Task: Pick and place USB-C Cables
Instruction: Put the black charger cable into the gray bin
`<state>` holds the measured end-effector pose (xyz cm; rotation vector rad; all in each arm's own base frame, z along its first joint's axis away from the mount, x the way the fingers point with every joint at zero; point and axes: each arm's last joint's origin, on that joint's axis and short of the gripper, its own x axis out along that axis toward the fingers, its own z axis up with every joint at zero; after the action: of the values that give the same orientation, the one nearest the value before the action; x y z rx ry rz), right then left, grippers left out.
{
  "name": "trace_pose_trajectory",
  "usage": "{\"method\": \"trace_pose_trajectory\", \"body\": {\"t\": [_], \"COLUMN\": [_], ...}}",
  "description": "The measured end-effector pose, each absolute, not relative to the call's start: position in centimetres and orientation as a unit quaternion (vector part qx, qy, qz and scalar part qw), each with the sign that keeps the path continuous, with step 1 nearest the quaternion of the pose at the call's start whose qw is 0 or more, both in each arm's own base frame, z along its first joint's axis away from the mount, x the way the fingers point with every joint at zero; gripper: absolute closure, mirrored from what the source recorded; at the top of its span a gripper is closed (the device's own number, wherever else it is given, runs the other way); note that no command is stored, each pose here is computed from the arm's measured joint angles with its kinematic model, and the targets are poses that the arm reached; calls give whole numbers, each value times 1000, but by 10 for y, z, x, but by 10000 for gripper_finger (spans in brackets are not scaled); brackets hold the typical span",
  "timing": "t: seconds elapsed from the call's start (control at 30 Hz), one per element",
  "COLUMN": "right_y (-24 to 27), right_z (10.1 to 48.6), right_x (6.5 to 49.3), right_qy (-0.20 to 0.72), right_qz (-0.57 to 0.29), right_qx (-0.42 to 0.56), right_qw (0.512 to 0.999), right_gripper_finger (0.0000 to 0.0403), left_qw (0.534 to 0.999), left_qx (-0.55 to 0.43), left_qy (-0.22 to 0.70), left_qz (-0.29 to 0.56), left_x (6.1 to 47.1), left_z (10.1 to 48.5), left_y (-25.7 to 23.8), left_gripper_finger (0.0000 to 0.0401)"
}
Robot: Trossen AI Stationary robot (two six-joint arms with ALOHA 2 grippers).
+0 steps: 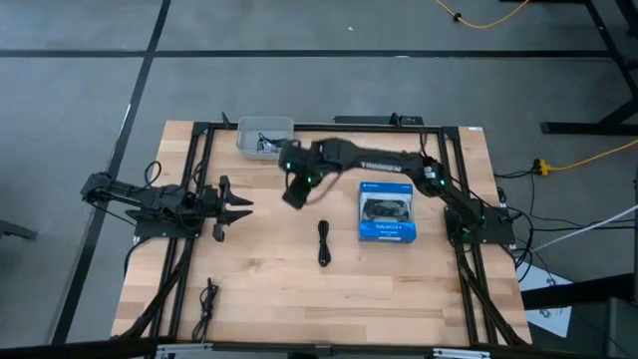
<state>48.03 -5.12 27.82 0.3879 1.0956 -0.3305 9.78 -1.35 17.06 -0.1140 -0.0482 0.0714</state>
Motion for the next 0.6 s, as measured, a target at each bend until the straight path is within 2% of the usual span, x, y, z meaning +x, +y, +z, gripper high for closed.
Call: {"method": "trace_pose_trajectory", "body": {"t": [0.1, 0.3, 0.6], "right_y": [-16, 50, 131], "right_z": [292, 292, 292], "right_x": [477, 471, 454], "right_qy": [510, 528, 493], "right_qz": [-133, -91, -147], "right_qx": [153, 82, 66], "right_qw": [836, 840, 855], "right_gripper_finger": [299, 299, 299], "left_qw": [997, 996, 993], "left_qx": [-58, -88, -117], "left_qy": [-28, -31, -34], "left_qz": [36, 17, 5], "left_x": [98, 98, 98], "left_z": [171, 172, 173], "left_y": [-13, -14, -15], "left_gripper_finger": [291, 291, 291]}}
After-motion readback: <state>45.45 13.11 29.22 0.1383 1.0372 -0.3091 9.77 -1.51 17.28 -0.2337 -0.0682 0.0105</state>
